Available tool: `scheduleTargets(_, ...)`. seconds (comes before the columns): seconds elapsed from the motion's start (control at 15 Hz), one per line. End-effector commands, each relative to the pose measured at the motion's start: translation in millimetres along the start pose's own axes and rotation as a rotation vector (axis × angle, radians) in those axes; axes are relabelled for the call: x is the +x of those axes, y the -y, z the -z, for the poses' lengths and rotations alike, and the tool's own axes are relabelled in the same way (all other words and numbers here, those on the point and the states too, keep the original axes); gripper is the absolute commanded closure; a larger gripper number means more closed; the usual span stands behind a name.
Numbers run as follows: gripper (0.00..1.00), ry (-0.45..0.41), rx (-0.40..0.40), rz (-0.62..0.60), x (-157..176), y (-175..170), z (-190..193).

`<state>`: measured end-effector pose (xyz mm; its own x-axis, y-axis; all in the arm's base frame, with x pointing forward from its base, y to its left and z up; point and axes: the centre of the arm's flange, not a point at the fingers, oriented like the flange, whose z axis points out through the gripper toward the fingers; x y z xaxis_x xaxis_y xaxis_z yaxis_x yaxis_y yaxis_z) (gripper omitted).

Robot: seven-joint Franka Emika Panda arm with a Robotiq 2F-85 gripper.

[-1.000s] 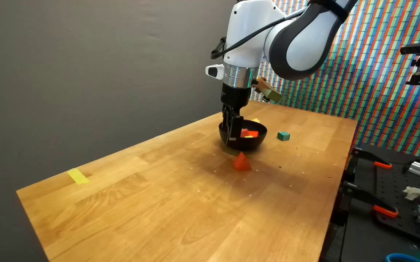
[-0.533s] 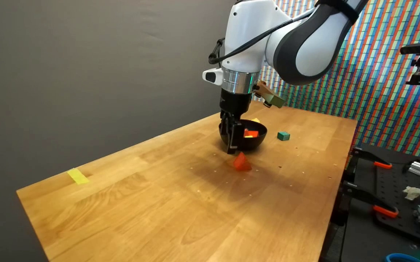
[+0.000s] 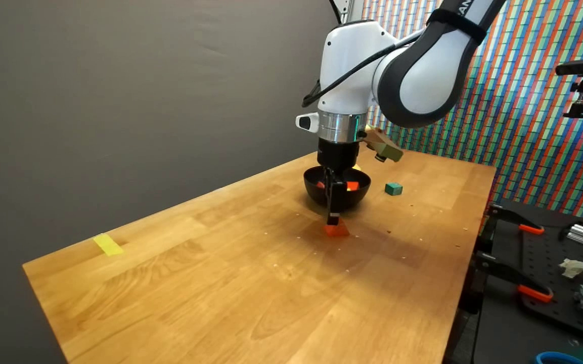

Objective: Put all the blocks inside the black bowl

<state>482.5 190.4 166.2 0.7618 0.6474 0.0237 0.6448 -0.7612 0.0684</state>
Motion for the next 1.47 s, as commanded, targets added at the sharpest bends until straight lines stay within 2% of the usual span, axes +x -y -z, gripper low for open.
scheduleTargets(0.0, 0.0, 0.005, 0.056, -0.06, -6.6, -5.0, -1.4)
scheduleTargets(0.13, 0.0, 0.003, 0.069, -0.083, -7.8, -3.3, -2.0)
scheduleTargets(0.2, 0.06, 0.008, 0.076, -0.09, -9.3, -2.5, -3.2)
scheduleTargets(0.33, 0.05, 0.019, 0.079, -0.105, -14.0, -1.8, -7.1)
scheduleTargets(0.47, 0.15, 0.018, 0.074, -0.108, -18.5, 0.3, -6.6)
scheduleTargets(0.53, 0.15, 0.016, 0.071, -0.106, -20.4, 1.2, -4.9)
scheduleTargets(0.6, 0.1, 0.02, 0.069, -0.104, -22.0, 1.7, -4.9)
scheduleTargets(0.73, 0.15, 0.026, 0.076, -0.107, -24.5, 2.6, -7.6)
scheduleTargets(0.8, 0.38, 0.027, 0.08, -0.11, -25.3, 2.5, -9.1)
scheduleTargets(0.87, 0.4, 0.029, 0.083, -0.11, -26.1, 2.5, -9.8)
scheduleTargets(1.13, 0.74, 0.028, 0.101, -0.127, -27.1, -0.5, -10.4)
scheduleTargets(1.2, 0.77, 0.026, 0.102, -0.131, -26.3, -1.3, -9.3)
scheduleTargets(1.4, 0.75, 0.022, 0.1, -0.134, -25.9, -1.3, -5.7)
